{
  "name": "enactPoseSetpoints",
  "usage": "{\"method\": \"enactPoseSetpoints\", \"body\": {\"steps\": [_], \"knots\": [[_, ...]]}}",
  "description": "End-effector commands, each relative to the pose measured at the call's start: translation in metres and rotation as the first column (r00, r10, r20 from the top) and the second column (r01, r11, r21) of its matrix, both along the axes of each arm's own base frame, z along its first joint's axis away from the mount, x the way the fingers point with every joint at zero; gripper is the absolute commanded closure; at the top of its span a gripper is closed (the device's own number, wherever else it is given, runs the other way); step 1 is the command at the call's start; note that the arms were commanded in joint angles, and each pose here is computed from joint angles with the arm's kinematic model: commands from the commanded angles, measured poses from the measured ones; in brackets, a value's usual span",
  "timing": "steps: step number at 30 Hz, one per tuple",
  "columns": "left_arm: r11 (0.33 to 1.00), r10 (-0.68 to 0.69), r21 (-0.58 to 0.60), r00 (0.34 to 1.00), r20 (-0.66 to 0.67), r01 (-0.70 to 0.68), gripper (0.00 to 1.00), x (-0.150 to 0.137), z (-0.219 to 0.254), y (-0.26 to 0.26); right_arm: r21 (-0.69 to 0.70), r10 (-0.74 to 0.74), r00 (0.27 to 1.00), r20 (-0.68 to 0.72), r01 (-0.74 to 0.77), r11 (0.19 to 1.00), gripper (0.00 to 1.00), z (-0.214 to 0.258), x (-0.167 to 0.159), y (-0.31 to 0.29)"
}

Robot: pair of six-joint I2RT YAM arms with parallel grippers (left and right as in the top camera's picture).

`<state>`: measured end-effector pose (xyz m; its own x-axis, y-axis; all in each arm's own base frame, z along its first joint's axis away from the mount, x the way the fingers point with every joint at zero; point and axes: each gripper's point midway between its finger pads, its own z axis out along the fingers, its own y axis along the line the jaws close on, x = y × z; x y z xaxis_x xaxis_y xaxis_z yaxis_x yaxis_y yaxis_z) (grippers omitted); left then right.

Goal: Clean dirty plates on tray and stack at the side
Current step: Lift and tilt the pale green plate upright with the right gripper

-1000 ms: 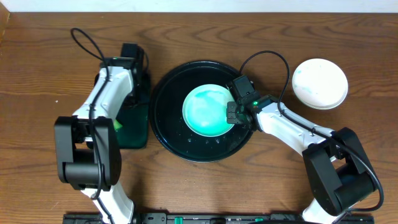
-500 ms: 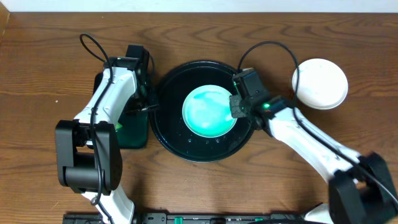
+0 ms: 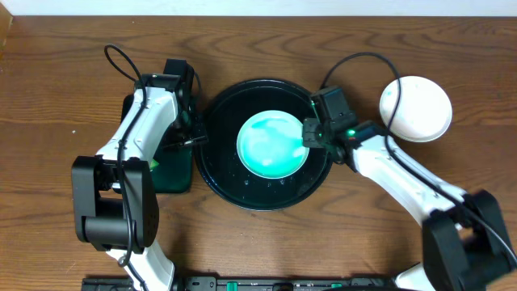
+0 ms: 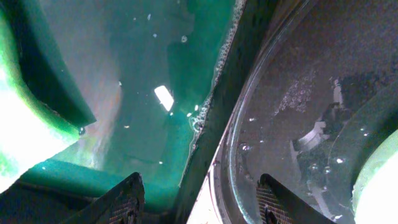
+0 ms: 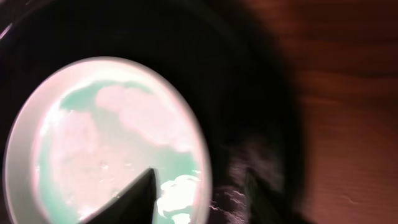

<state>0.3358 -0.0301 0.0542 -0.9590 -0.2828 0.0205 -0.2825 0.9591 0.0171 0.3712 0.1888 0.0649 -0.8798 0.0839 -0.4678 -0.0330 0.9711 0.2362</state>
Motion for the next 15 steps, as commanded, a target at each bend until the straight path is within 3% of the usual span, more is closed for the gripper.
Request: {"method": "enactPoseSetpoints", "body": {"steps": [1,3,7,10,12,13,15], "knots": [[1.0,-0.002,-0.002,0.999,0.035,0.002,0.4,0.006,0.012,0.0,0.075,0.043,0.996,-0.075,-0.038,0.996,0.53,-0.023,-0.005,0.017],[1.0,-0.002,-0.002,0.999,0.033,0.002,0.41,0.005,0.012,0.0,0.078,0.009,0.994,-0.104,-0.001,0.997,0.41,-0.037,-0.003,0.015],[1.0,-0.002,-0.002,0.999,0.032,0.002,0.4,0.005,0.012,0.0,0.074,-0.03,0.989,-0.144,0.041,0.996,0.47,-0.059,-0.001,0.011],[1.0,-0.002,-0.002,1.0,0.029,0.002,0.4,0.004,0.012,0.0,0.07,-0.032,0.988,-0.152,0.043,0.997,0.37,-0.068,0.0,0.011],[1.0,-0.002,-0.001,1.0,0.024,0.002,0.4,0.003,0.012,0.0,0.07,-0.032,0.988,-0.153,0.044,0.997,0.36,-0.073,0.001,0.012],[1.0,-0.002,-0.001,1.0,0.021,0.002,0.4,0.002,0.012,0.0,0.07,-0.032,0.988,-0.153,0.043,0.997,0.48,-0.075,0.002,0.012],[1.0,-0.002,0.0,1.0,0.014,0.002,0.4,0.0,0.012,0.0,0.069,-0.032,0.987,-0.154,0.043,0.997,0.94,-0.078,0.002,0.013]]}}
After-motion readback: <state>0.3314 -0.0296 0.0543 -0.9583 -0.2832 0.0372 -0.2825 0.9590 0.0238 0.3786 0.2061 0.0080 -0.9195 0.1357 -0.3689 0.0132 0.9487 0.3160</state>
